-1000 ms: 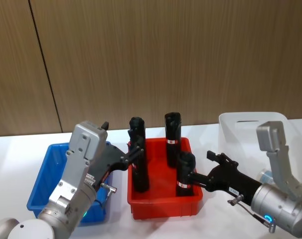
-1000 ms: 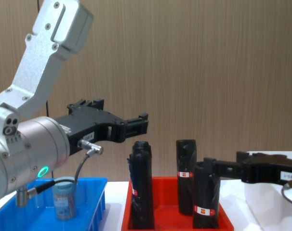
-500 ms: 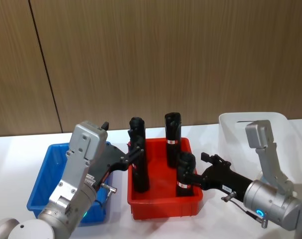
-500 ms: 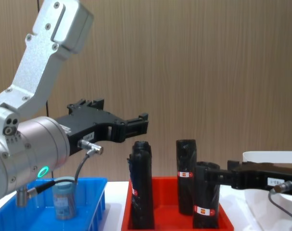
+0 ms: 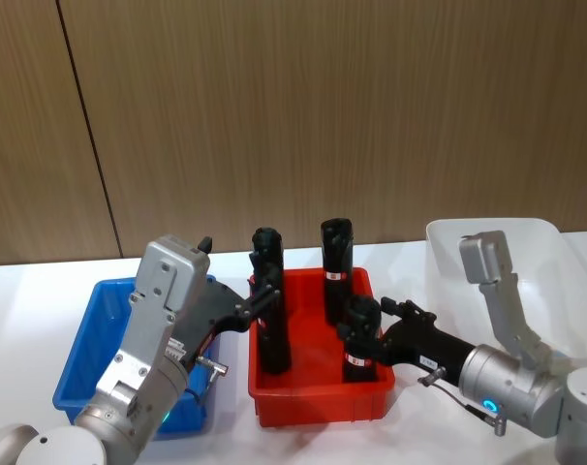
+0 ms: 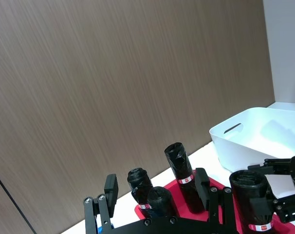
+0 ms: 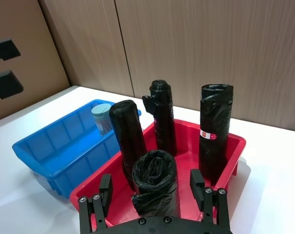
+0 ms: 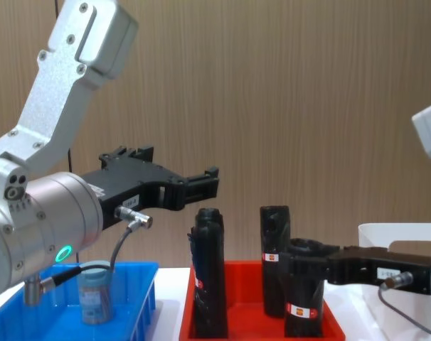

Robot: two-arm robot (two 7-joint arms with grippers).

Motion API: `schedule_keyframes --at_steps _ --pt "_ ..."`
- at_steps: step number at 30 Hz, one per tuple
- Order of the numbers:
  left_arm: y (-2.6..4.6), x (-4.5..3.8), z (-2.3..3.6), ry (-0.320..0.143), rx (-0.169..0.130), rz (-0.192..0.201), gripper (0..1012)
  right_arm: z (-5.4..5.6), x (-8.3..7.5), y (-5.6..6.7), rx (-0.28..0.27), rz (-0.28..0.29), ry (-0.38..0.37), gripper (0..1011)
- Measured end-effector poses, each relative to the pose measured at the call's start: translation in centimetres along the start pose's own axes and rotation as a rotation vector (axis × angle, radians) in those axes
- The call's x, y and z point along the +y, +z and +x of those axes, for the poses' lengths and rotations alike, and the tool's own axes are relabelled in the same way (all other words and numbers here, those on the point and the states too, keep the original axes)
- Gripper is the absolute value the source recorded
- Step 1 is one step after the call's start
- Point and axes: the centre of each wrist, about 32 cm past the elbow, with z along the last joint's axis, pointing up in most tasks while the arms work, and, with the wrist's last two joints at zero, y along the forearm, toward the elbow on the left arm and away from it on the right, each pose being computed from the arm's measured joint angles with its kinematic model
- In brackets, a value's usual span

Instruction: Pick the cotton swabs from the blue box and place them into the white box.

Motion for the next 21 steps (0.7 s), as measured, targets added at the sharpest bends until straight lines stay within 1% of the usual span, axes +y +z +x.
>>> schedule_keyframes --at_steps 5,8,9,10,11,13,15,16,19,20,21 --pt "0.0 0.0 0.0 0.0 0.0 0.0 1004 0.1 0.5 -0.1 0.0 -0.009 0.005 1002" --pt "0.0 0.0 0.0 0.0 0.0 0.0 1004 0.1 0.8 -0.1 -0.001 -0.015 0.007 970" --pt "0.0 0.0 0.0 0.0 0.0 0.0 1004 0.1 1.0 -0.2 -0.003 -0.018 0.007 930" --pt "0.0 0.0 0.0 0.0 0.0 0.0 1004 0.1 1.0 -0.2 -0.003 -0.02 0.007 907" --pt "0.0 0.0 0.0 0.0 0.0 0.0 1004 0.2 1.1 -0.2 -0.003 -0.021 0.007 907" --pt "0.0 0.0 0.0 0.0 0.0 0.0 1004 0.2 1.2 -0.2 -0.004 -0.022 0.008 836" --pt "0.0 0.0 0.0 0.0 0.0 0.0 1004 0.2 1.3 -0.2 -0.005 -0.023 0.008 802" --pt "0.0 0.0 0.0 0.0 0.0 0.0 1004 0.2 1.3 -0.2 -0.006 -0.023 0.008 747" --pt "0.0 0.0 0.0 0.0 0.0 0.0 1004 0.2 1.4 -0.1 -0.01 -0.022 0.009 685" --pt "0.0 0.0 0.0 0.0 0.0 0.0 1004 0.2 1.4 -0.1 -0.01 -0.022 0.009 628" --pt "0.0 0.0 0.0 0.0 0.0 0.0 1004 0.2 1.4 -0.1 -0.012 -0.021 0.01 606"
